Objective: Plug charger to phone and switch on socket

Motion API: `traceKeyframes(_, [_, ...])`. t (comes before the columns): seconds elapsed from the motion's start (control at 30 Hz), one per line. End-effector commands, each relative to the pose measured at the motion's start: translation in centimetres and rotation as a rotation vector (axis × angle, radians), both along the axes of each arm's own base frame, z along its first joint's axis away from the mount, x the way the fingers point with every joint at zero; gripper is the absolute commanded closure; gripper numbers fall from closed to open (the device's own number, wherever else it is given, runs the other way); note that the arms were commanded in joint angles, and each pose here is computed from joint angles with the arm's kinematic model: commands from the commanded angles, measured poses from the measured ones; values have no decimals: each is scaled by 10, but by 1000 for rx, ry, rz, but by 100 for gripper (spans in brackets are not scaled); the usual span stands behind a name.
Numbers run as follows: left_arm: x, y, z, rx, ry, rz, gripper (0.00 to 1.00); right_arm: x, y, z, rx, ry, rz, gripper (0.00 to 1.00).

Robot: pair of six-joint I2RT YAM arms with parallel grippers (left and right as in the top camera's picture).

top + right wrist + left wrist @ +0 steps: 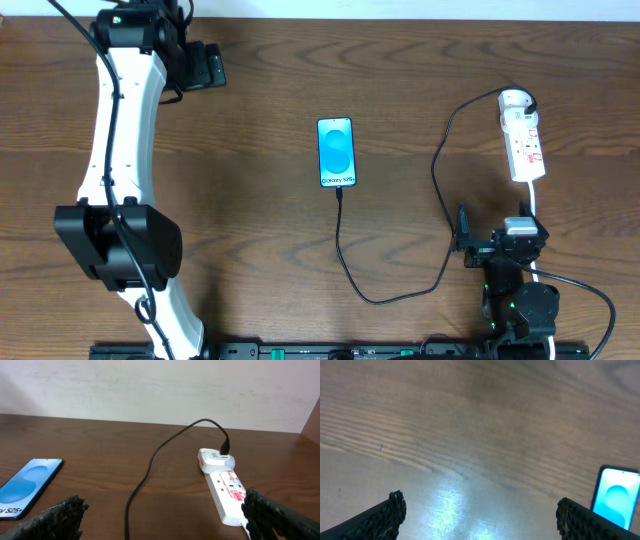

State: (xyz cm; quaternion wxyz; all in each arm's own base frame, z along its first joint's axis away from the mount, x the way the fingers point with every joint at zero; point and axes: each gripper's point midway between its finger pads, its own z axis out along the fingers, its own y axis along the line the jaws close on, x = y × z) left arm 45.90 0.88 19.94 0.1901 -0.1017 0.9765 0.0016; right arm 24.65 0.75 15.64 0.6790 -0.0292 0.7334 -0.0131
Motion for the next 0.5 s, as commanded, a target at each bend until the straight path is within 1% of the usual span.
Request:
traceKeyframes(0.0, [-14,6,14,33,-40,-5,2,0,0,0,-11,-3,2,1])
traceKeyframes(0.13, [-25,5,16,41,-108,-23,2,0,0,0,-11,-3,2,1])
traceKeyframes(0.4, [-67,5,-12,52,-241,-36,2,0,0,0,-11,-3,2,1])
traceKeyframes(0.47, [-74,5,-17,53,-302,-34,2,0,0,0,-11,-3,2,1])
